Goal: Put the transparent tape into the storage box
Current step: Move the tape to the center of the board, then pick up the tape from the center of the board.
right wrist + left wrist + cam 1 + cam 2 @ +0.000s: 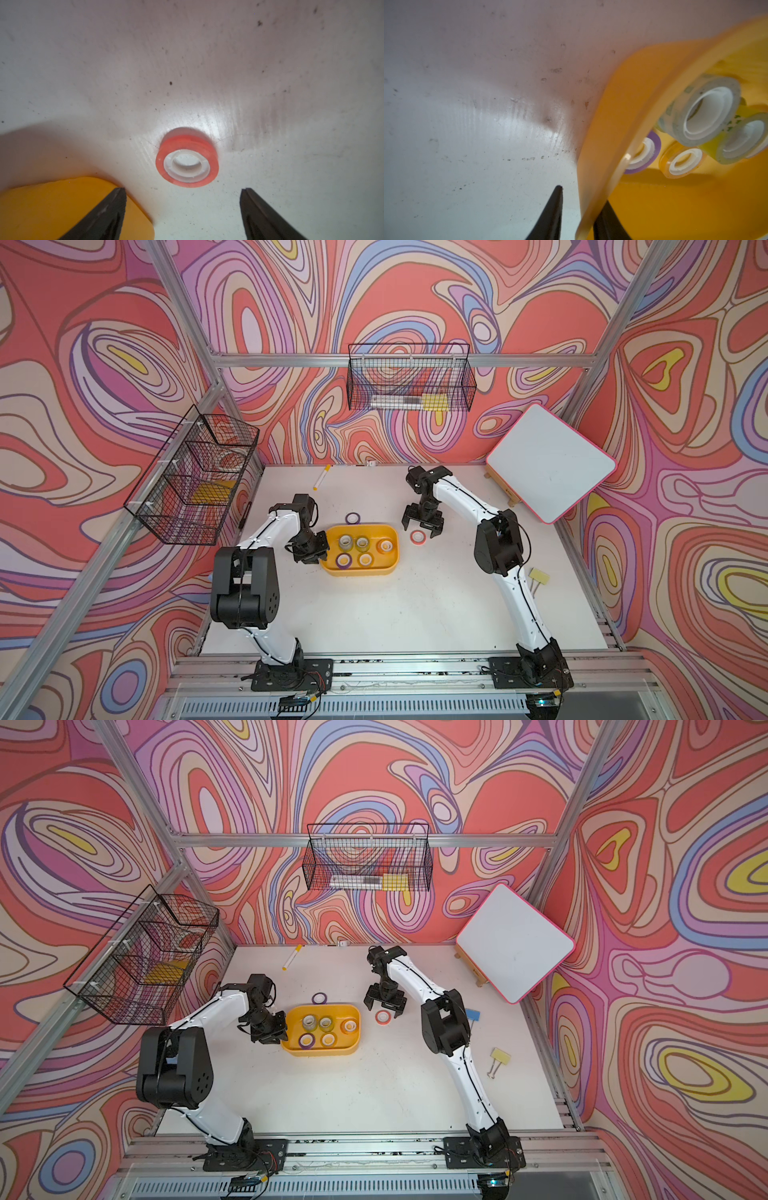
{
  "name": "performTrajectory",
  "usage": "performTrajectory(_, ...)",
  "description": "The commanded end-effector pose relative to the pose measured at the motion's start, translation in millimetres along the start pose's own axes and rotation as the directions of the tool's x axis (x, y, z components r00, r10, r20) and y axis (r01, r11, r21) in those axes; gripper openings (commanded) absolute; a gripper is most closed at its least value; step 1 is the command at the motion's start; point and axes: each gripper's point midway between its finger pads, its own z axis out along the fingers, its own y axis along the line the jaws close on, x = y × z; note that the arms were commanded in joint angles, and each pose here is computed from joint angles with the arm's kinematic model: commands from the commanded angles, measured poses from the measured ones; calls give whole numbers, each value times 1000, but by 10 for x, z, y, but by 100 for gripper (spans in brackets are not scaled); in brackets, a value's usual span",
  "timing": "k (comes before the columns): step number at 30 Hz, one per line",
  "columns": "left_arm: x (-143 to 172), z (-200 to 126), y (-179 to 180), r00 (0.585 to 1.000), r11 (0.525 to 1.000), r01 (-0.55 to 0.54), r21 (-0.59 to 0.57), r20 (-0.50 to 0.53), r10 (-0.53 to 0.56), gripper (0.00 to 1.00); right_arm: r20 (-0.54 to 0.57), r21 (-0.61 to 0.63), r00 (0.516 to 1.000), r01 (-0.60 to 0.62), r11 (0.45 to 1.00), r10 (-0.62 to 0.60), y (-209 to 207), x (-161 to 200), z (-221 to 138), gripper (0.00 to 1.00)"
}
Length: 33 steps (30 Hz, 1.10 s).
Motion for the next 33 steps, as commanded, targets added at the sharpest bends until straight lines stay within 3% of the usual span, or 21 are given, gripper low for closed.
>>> performTrajectory(1,5,-24,2,1000,1000,-5,0,13,5,29,-29,17,1000,5,1000,-4,-18,16,65,98)
performTrajectory(16,4,-28,18,1000,1000,-10,-10,14,10,30,-54,55,999,1,998,2,-92,22,279,76)
performTrajectory(24,-2,-33,26,1000,1000,-18,-15,17,19,30,-72,89,997,-3,996,9,-168,43,373,73)
performTrajectory(29,9,-22,33,1000,1000,-14,-17,13,15,30,-75,107,997,1,994,7,-204,43,421,61)
performTrajectory(33,7,-27,36,1000,1000,-16,-18,16,16,30,-77,112,997,1,994,8,-213,45,443,57)
